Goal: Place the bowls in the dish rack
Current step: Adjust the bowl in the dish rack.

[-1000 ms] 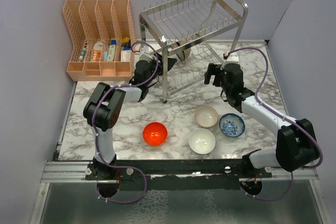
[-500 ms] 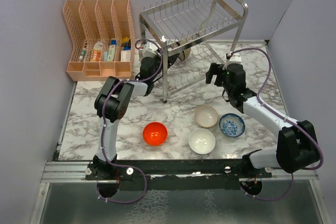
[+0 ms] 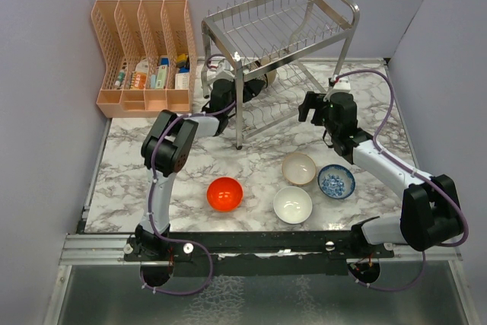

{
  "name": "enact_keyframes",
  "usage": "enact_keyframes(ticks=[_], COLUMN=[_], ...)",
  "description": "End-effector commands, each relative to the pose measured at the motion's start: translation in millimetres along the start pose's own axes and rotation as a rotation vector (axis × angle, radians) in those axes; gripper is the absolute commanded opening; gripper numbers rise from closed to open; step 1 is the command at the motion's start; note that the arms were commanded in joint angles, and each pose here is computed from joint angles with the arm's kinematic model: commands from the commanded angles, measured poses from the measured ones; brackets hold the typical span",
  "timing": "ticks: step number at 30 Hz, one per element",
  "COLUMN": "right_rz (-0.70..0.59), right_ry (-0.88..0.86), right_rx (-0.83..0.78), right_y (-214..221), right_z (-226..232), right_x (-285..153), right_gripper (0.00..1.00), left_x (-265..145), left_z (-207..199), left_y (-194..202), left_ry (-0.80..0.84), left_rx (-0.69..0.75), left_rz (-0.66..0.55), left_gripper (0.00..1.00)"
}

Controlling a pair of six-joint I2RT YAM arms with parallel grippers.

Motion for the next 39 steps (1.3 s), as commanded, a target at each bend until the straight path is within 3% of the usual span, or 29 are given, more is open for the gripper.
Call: enact_keyframes(ticks=[1,6,9,23,32,35,39], right_rz=[-0.031,-0.033,-0.030,-0.034,-0.032,-0.032,-0.029], right_ry=[-0.027,-0.026,-0.021,-0.016,-0.019,-0.017,-0.019], right_rx=[0.017,0.016,0.015,0.013,0.010,0.010,0.010], right_y=[-5.7,-6.6,-5.5,-6.0,-4.5,-4.4,-3.5], right_z=[2.2,2.0,1.3,0.0,-0.1,-0.4,-0.2], right_x=[-1.7,-1.9,-1.3,-2.0,-1.7,-1.4,-1.0], right_gripper=[0.88,0.88,0.88,0.88,0.88,0.88,0.88], left_x=[14.1,20.7,20.9,22.4,27.4,27.2,25.3], left_z=[-0.4,1.0,2.0,5.8,10.6,11.7,10.7], left_y=[0.4,-1.7,-2.6,-11.9,-9.3,-8.9,-9.1], left_ry=[0.016,0.032,0.043,0.058,0.079,0.091,0.121], left_rx=[0.046,0.042,0.041,0.037,0.007,-0.001,-0.006], left_rz=[0.006,-0.035,-0.067,-0.176,-0.204,-0.213,-0.230], left_gripper=[0.50,0.50,0.45,0.44,0.18,0.02,0.00])
Point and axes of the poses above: each gripper's point midway between its finger pads, its own x axis out along the fingers, its own z axis along the line the jaws close on, y = z × x, the point moved 8 cm from there along -x, back along the fingers, and after that the axes turned 3 degrees about x, right-handed, at the moved point
